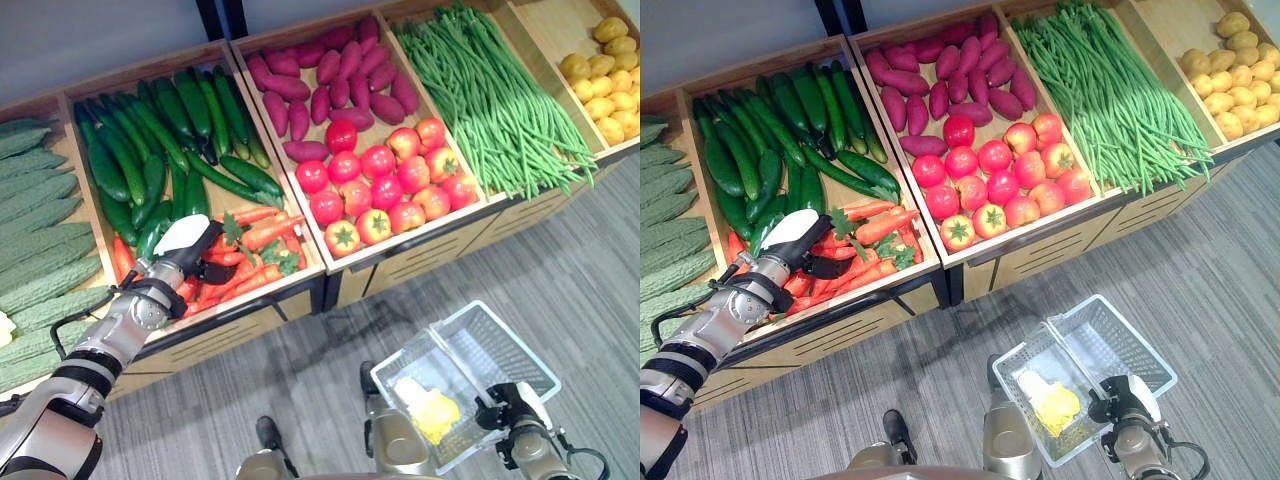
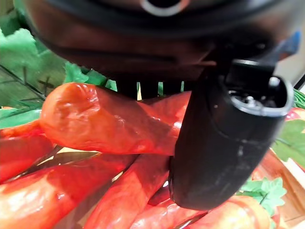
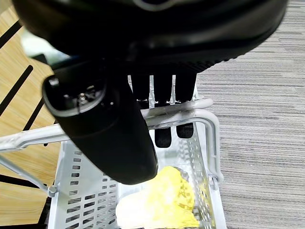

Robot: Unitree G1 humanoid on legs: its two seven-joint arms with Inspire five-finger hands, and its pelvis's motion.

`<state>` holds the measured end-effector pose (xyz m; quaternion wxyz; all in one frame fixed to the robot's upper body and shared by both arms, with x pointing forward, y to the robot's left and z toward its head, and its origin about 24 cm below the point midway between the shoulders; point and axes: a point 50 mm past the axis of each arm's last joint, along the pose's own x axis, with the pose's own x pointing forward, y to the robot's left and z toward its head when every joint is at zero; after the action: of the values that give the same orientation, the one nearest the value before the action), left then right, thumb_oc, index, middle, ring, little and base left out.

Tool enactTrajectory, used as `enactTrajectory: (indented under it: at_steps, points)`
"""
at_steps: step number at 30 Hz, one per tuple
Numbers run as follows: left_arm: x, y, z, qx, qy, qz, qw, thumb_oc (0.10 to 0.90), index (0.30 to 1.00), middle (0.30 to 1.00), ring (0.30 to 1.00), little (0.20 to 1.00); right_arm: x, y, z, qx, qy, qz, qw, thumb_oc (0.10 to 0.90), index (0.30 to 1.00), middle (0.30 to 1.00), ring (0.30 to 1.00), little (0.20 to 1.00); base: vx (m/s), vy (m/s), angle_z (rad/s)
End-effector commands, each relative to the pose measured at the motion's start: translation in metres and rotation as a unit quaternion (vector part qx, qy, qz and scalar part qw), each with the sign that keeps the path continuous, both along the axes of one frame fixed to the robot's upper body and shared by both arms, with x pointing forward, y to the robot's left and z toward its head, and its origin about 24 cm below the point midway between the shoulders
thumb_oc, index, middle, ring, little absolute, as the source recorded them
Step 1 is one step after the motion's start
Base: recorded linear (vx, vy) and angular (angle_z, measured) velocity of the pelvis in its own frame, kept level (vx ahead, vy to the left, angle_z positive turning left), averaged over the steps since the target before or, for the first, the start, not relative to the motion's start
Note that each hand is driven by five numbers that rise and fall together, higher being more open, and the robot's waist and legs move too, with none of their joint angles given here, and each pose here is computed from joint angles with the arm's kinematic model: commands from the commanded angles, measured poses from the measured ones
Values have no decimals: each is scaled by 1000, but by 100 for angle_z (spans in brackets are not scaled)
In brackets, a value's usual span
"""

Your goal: Get the vegetables into the basket

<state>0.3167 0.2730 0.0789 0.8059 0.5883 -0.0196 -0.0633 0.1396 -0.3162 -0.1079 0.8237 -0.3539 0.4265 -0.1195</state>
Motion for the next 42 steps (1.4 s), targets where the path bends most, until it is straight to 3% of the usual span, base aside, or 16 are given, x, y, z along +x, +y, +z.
enactTrajectory:
  at_steps: [1, 2, 5, 9, 13, 16, 20, 22, 23, 24, 29, 42]
  points:
    - [11, 21, 40, 41, -120, 58, 990, 400, 300, 300, 300, 300, 12, -23, 21, -68, -49, 0, 996, 400, 300, 300, 300, 300, 0, 0, 0]
    - [12, 21, 50, 22, -171, 75, 982, 400, 300, 300, 300, 300, 12, -18, 19, -68, -53, 3, 996, 400, 300, 300, 300, 300, 0, 0, 0]
    - [11, 21, 57, 14, -198, 80, 977, 400, 300, 300, 300, 300, 11, -17, 17, -68, -50, 3, 996, 400, 300, 300, 300, 300, 0, 0, 0]
    - [0, 18, 100, -63, -358, 110, 925, 400, 300, 300, 300, 300, -5, -10, 5, -58, -21, -12, 998, 400, 300, 300, 300, 300, 22, -8, 3]
    - [-9, 14, 118, -98, -416, 105, 898, 400, 300, 300, 300, 300, -10, -8, 1, -55, -8, -12, 998, 400, 300, 300, 300, 300, 19, -1, 9]
    - [-19, 5, 125, -189, -450, 92, 868, 400, 300, 300, 300, 300, -12, -4, -1, -48, -8, -10, 999, 400, 300, 300, 300, 300, 11, 3, 7]
    - [-29, -6, 123, -284, -451, 65, 844, 400, 300, 300, 300, 300, -16, -5, -2, -48, -2, -14, 999, 400, 300, 300, 300, 300, 0, 0, 0]
    - [-38, -19, 116, -429, -422, 19, 798, 400, 300, 300, 300, 300, -18, -7, -2, -45, 1, -19, 999, 400, 300, 300, 300, 300, 0, 0, 0]
    - [-39, -18, 116, -431, -420, 19, 798, 400, 300, 300, 300, 300, -19, -7, -2, -45, 2, -18, 999, 400, 300, 300, 300, 300, -16, 2, 4]
    - [-42, -26, 107, -537, -381, -8, 753, 400, 300, 300, 300, 300, -21, -8, -2, -44, 6, -19, 999, 400, 300, 300, 300, 300, -10, 4, 5]
    - [-49, -36, 88, -649, -294, -46, 701, 400, 300, 300, 300, 300, -24, -10, -3, -41, 23, -25, 999, 400, 300, 300, 300, 300, -15, 2, 5]
    - [-49, -20, 80, -578, -290, -2, 763, 400, 300, 300, 300, 300, -30, -10, -5, -33, 30, -20, 999, 400, 300, 300, 300, 300, -1, -1, 1]
